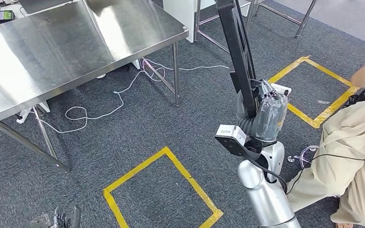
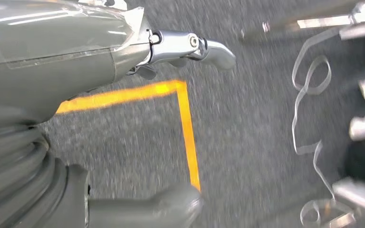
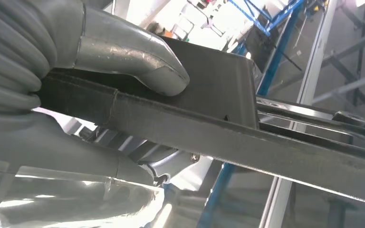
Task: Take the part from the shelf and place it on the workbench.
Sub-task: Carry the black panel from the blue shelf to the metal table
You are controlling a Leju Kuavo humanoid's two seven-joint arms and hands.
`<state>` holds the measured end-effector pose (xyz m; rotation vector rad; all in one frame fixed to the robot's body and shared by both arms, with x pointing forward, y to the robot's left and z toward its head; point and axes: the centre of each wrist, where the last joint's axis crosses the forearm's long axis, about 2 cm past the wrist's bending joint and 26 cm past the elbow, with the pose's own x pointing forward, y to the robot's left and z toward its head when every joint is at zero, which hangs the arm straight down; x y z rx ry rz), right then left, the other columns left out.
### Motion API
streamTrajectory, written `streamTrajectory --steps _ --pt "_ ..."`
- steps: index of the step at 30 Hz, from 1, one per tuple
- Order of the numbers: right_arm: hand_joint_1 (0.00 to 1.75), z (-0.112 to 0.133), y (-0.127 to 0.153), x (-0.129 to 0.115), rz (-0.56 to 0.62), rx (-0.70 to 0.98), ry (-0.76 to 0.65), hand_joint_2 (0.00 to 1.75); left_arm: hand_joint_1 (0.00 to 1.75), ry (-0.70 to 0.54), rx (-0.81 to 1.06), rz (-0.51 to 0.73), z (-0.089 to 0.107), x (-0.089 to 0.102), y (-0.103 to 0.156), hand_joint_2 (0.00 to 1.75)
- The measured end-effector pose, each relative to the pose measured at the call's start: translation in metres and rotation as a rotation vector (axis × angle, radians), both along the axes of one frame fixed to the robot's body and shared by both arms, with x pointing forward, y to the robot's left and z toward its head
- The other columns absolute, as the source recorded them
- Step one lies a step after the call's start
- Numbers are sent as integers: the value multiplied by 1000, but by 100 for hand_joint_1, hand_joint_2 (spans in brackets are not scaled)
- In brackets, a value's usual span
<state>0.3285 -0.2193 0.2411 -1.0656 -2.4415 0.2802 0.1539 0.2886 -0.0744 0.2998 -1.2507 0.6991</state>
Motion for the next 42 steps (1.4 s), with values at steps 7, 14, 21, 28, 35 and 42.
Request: streamTrajectory --steps 7,14,21,28,35,42 --pt "175 -1 -2 0 0 -6 3 175 0 4 -4 0 0 -1 -2 175" --pt "175 -4 -2 0 6 -6 12 175 0 11 -4 4 -1 -3 -3 175" --pt "175 -1 0 4 13 -9 1 175 0 18 -2 8 -2 -5 -3 175" --pt "175 -1 0 5 14 -10 4 175 0 25 -2 9 -3 -8 -3 175" --pt "175 1 1 6 15 -7 -3 175 0 23 -2 10 -3 -8 -3 175" --pt "175 -2 0 6 14 -13 6 175 0 27 -5 11 -3 -9 -4 175"
